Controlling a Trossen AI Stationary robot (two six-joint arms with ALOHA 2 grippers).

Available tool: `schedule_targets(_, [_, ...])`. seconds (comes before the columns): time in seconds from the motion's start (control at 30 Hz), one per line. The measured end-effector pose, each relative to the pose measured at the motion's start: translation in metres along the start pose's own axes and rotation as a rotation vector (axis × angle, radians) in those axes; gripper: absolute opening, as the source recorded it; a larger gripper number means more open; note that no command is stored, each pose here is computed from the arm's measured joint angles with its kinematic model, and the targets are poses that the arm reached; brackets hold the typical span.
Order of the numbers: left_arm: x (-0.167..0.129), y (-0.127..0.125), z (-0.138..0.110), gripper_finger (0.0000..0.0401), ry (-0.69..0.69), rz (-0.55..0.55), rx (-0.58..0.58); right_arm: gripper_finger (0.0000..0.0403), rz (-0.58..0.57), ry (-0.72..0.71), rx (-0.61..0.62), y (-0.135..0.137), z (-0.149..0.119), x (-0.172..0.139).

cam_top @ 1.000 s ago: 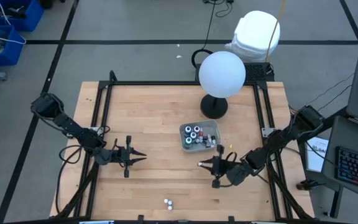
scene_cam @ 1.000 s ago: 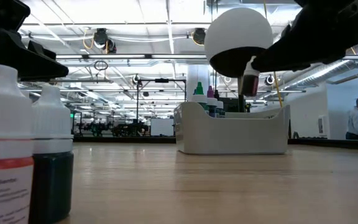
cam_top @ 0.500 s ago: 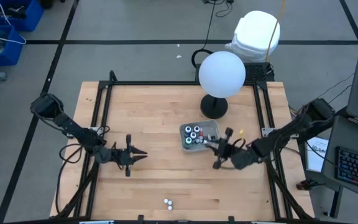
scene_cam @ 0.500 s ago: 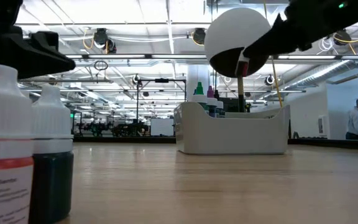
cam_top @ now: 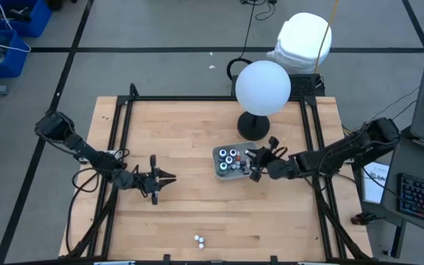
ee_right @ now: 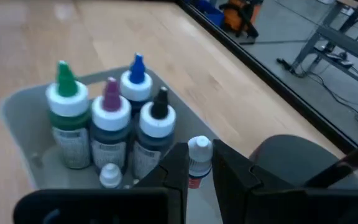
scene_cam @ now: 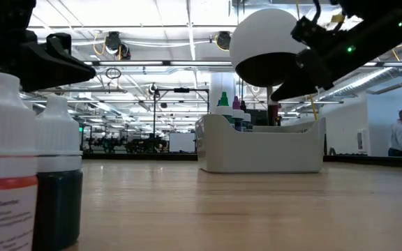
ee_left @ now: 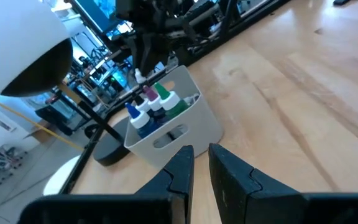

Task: Pick & Place food coloring
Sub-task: Put the red food coloring bottle into the gray bin

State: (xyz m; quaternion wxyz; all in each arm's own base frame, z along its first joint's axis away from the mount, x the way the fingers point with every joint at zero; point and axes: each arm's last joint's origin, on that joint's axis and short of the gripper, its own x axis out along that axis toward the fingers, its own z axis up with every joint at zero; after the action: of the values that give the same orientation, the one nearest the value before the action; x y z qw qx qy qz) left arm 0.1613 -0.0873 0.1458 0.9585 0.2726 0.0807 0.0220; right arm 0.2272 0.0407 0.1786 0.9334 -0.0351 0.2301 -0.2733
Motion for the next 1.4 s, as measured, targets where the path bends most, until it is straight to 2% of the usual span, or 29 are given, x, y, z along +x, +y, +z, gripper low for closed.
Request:
schedule_targets(0.23, [0.003,0.004,-0.002,0.0058,0.016,0.026,0.002,0.0043,0.039,0.048,-0.032,0.001,-0.007,0.013])
schedule_targets(0.37, [0.004,0.006,-0.003,0.0058,0.024,0.039,-0.008,0.0043,0.014,0.083,-0.058,0.0,-0.013,0.02])
schedule_targets(0.57, [0.005,0.007,-0.004,0.0058,0.026,0.044,-0.083,0.0043,0.058,0.121,-0.019,-0.003,-0.017,0.035])
schedule_targets(0.77, [0.005,0.007,-0.004,0.0058,0.025,0.044,-0.17,0.0043,0.046,0.123,0.028,-0.001,-0.022,0.046])
schedule_targets(1.13, [0.005,0.007,-0.004,0.0058,0.024,0.043,-0.18,0.0043,-0.003,0.138,0.106,-0.001,-0.027,0.051])
schedule_targets(1.3, [0.005,0.007,-0.004,0.0058,0.024,0.043,-0.178,0.0043,0.021,0.141,0.036,-0.003,-0.025,0.048])
schedule_targets(1.4, [0.005,0.007,-0.004,0.0058,0.023,0.043,-0.174,0.0043,0.094,0.134,-0.006,-0.005,-0.018,0.042])
